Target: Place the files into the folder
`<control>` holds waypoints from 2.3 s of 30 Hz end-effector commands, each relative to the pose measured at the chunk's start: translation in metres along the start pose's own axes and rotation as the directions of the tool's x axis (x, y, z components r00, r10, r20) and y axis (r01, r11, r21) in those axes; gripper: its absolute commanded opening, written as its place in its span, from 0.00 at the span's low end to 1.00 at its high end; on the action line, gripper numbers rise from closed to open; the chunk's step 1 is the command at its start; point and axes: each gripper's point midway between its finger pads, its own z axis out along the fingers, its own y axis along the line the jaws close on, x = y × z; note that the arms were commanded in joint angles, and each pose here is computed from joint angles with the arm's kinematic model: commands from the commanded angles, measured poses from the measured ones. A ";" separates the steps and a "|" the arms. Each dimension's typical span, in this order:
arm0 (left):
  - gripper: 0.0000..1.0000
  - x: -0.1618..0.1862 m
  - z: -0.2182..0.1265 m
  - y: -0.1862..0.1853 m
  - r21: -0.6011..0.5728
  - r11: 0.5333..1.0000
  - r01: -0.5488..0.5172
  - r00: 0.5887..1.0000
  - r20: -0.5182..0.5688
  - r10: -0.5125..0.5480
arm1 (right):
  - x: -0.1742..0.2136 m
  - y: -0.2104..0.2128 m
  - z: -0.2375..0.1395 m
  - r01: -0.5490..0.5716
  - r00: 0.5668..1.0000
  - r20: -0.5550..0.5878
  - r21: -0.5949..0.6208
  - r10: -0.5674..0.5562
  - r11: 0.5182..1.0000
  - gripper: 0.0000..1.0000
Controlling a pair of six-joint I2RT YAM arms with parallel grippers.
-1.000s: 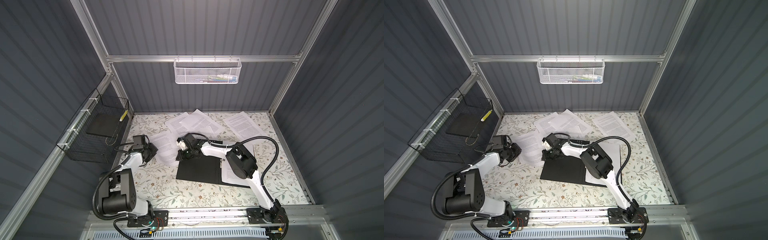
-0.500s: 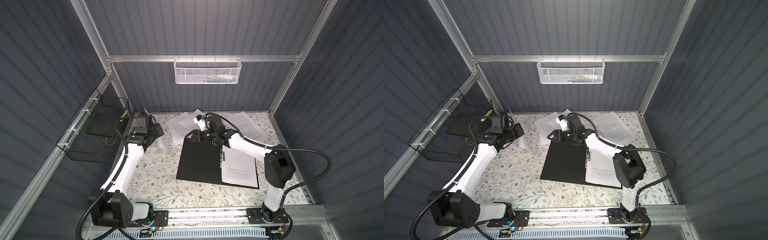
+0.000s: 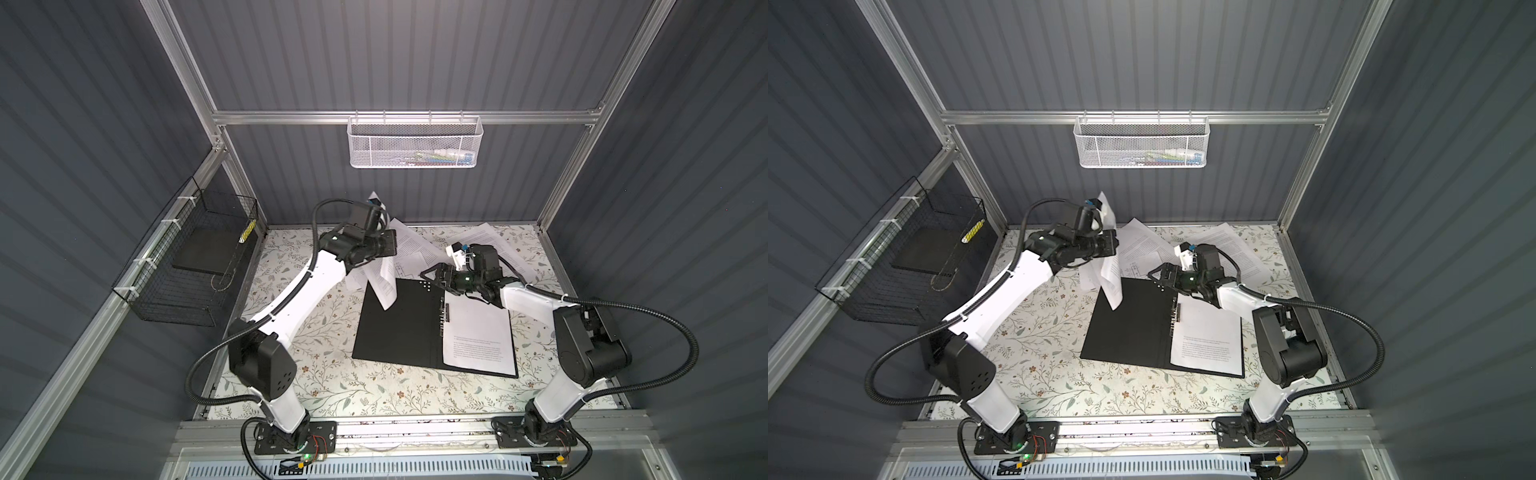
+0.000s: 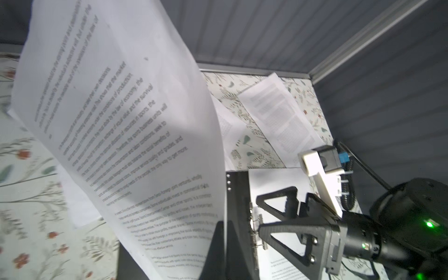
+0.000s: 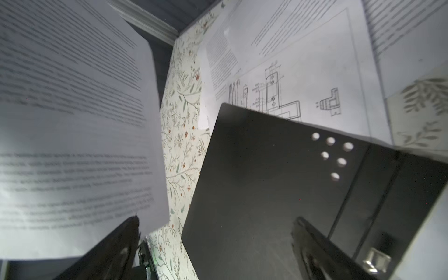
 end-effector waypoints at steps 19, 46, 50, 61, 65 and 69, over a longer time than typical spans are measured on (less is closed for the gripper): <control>0.00 -0.018 -0.053 -0.013 0.430 0.838 0.336 0.921 0.034 -0.387 | -0.067 0.104 -0.033 0.090 0.982 0.188 -0.579 0.025 0.811 0.92; 0.00 0.008 -0.053 0.046 0.354 0.856 0.377 0.910 0.030 -0.413 | -0.052 0.093 -0.007 0.000 0.992 0.104 -0.552 0.070 0.834 0.35; 0.00 0.011 -0.054 0.050 0.346 0.859 0.377 0.911 0.030 -0.412 | -0.051 0.089 -0.004 -0.014 0.992 0.096 -0.534 0.077 0.845 0.23; 0.67 0.041 -0.052 0.074 0.198 0.937 0.287 0.956 0.004 -0.294 | -0.045 0.078 -0.035 -0.049 0.994 0.066 -0.417 0.084 0.908 0.00; 0.71 0.070 -0.037 0.093 0.116 0.952 0.282 0.959 -0.061 -0.277 | -0.030 0.059 -0.062 -0.107 0.992 0.032 -0.311 0.123 0.944 0.00; 0.71 0.089 -0.029 0.099 0.097 0.957 0.274 0.959 -0.099 -0.264 | -0.002 0.026 -0.088 -0.175 0.984 0.000 -0.138 0.176 0.975 0.00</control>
